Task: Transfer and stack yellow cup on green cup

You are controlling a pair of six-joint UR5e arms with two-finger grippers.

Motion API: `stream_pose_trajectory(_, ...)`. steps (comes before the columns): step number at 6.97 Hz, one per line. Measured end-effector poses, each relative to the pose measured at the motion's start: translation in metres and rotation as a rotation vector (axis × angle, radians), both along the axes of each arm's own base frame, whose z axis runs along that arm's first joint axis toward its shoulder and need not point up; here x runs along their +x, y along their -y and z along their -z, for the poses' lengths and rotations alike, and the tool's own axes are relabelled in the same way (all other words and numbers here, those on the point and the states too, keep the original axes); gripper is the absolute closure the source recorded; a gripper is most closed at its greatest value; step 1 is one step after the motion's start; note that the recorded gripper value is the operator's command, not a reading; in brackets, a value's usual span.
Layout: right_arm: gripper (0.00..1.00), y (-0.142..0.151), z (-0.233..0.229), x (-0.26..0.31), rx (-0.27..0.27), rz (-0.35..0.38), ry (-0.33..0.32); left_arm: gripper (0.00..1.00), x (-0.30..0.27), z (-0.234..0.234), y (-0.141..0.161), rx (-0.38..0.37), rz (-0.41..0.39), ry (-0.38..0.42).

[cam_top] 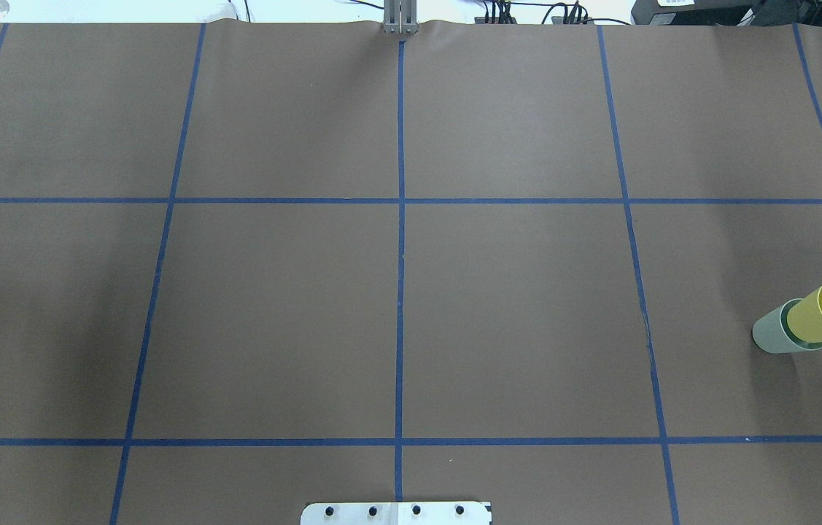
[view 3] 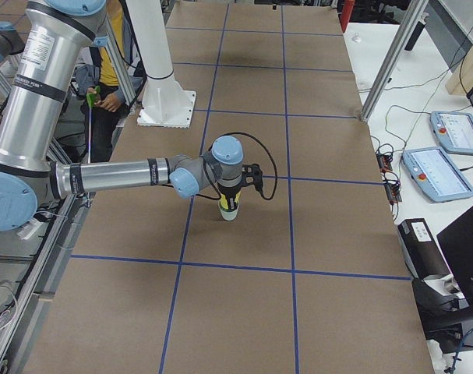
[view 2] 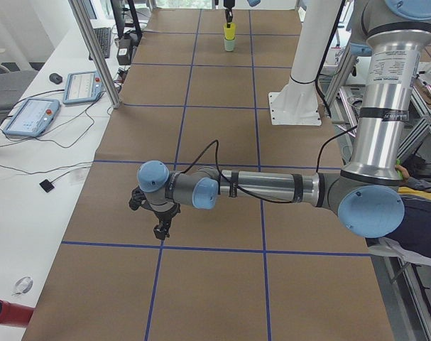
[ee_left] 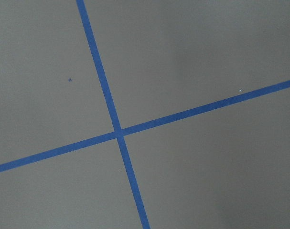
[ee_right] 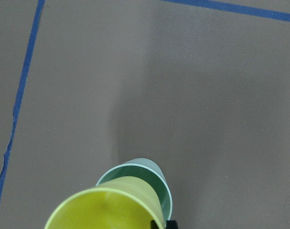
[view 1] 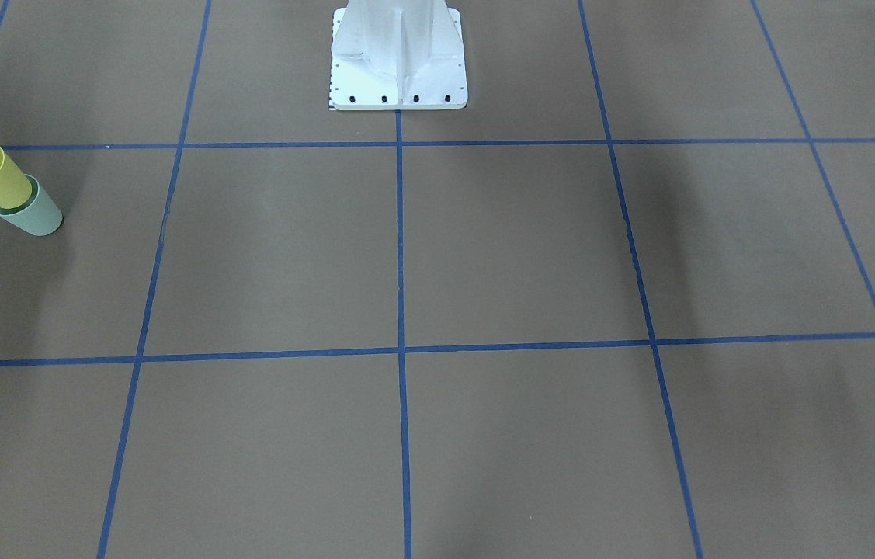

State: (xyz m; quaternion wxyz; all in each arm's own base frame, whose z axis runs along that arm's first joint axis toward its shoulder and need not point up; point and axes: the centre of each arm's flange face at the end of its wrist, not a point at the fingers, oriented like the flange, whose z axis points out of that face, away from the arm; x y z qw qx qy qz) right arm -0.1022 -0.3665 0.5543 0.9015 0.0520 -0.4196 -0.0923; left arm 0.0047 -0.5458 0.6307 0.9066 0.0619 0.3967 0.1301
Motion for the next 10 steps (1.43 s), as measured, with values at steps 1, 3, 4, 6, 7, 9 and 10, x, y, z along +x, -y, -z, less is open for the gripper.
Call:
stream_pose_trajectory(1, 0.00, 0.001, 0.001, 0.000, 0.006, 0.000, 0.002, 0.00, 0.000, 0.000, 0.000, 0.000, 0.000, 0.000)
stream_pose_trajectory(3, 0.00, 0.006, 0.006, -0.002, 0.029, -0.003, 0.008, 0.00, 0.000, 0.000, 0.000, 0.000, 0.000, 0.000)
stream_pose_trajectory(4, 0.00, 0.014, 0.010, -0.003, 0.040, -0.009, 0.011, 0.00, -0.001, -0.001, -0.001, -0.002, 0.001, 0.001)
stream_pose_trajectory(6, 0.00, 0.047, -0.004, 0.016, 0.042, -0.059, -0.005, 0.00, -0.002, -0.004, -0.003, -0.008, 0.003, 0.004)
stream_pose_trajectory(7, 0.00, 0.073, -0.020, 0.037, 0.054, -0.068, -0.031, 0.00, -0.002, -0.007, -0.005, -0.014, 0.003, 0.006)
stream_pose_trajectory(9, 0.00, 0.111, -0.041, 0.094, 0.088, -0.032, -0.104, 0.00, -0.009, -0.016, -0.014, -0.030, 0.013, 0.007)
stream_pose_trajectory(10, 0.00, 0.117, -0.046, 0.123, 0.091, -0.014, -0.136, 0.00, -0.017, -0.016, -0.017, -0.034, 0.028, 0.008)
